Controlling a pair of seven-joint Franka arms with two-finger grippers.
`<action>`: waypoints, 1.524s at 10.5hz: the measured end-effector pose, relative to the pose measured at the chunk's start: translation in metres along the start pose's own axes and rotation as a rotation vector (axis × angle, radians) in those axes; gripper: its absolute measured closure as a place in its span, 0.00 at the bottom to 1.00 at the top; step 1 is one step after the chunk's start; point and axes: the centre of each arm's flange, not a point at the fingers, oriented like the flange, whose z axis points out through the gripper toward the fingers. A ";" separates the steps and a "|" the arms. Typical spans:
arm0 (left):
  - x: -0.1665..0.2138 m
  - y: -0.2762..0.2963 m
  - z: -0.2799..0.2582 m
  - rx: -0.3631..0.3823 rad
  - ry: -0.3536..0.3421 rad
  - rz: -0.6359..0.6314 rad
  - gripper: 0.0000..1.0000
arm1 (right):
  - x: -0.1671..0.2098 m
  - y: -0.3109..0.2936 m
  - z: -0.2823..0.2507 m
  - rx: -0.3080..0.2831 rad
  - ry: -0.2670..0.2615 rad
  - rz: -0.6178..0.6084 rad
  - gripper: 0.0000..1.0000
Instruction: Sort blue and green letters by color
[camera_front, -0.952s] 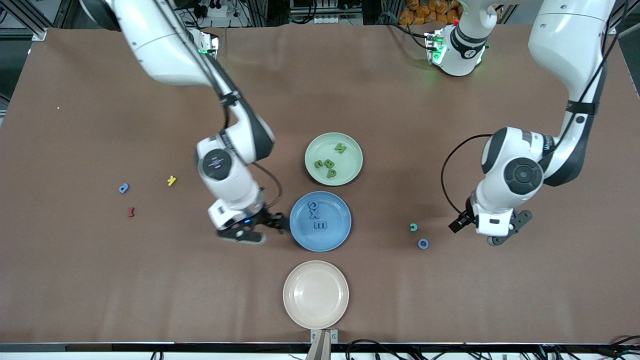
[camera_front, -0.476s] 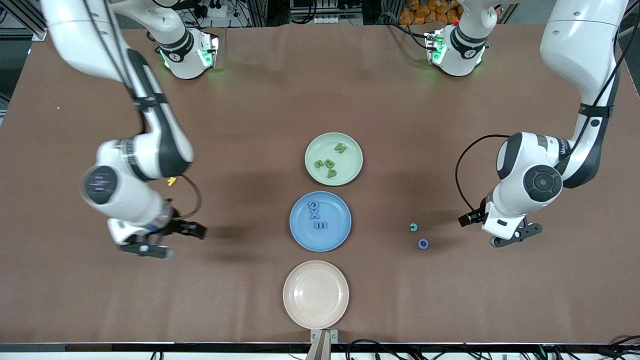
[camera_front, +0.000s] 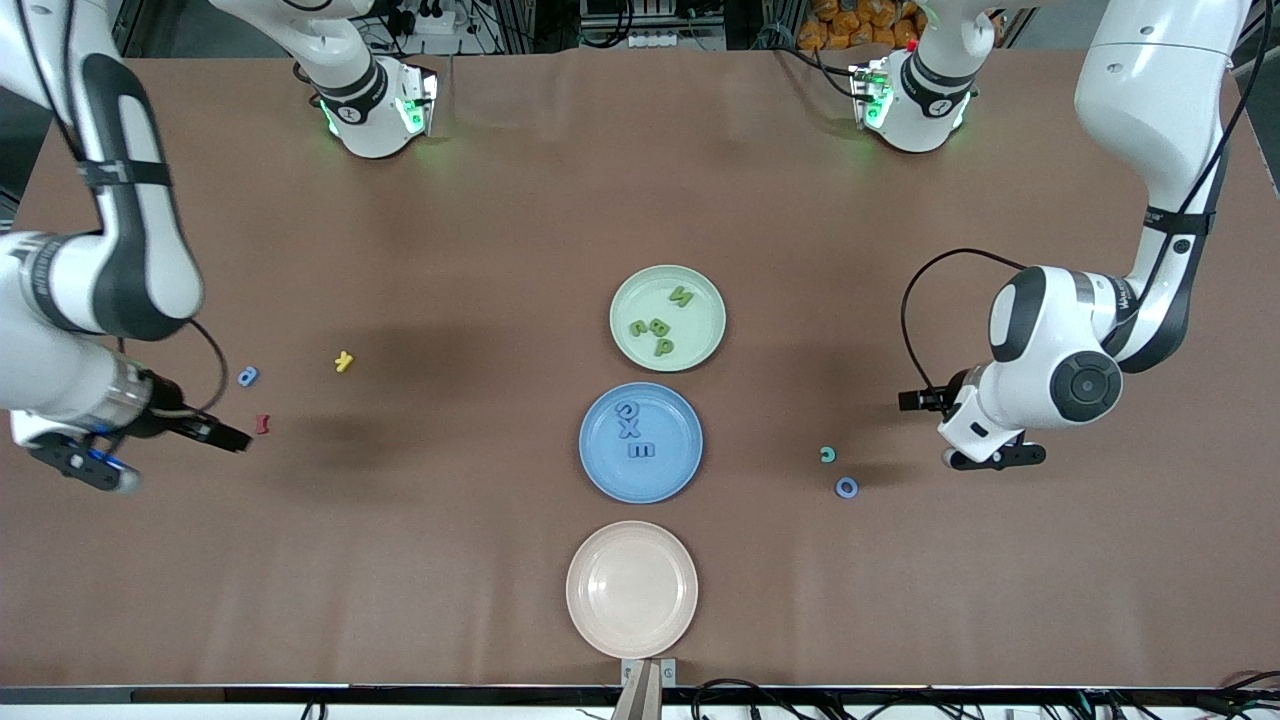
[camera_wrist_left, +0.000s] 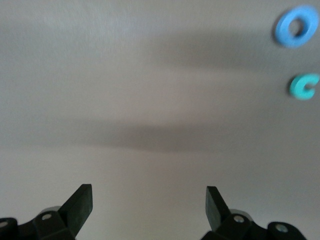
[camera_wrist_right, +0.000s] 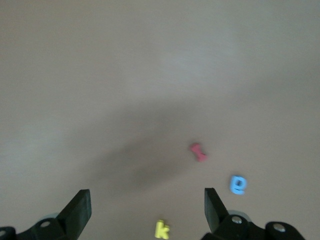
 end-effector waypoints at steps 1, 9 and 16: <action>-0.004 -0.009 0.003 0.011 -0.048 0.036 0.00 | -0.001 0.034 0.007 -0.008 -0.021 0.049 0.00; -0.070 -0.079 -0.165 -0.012 0.056 -0.038 0.00 | -0.050 0.094 0.111 -0.090 0.058 0.322 0.00; -0.136 -0.080 -0.311 -0.034 0.273 -0.030 0.00 | -0.076 0.127 0.145 -0.063 0.105 0.361 0.00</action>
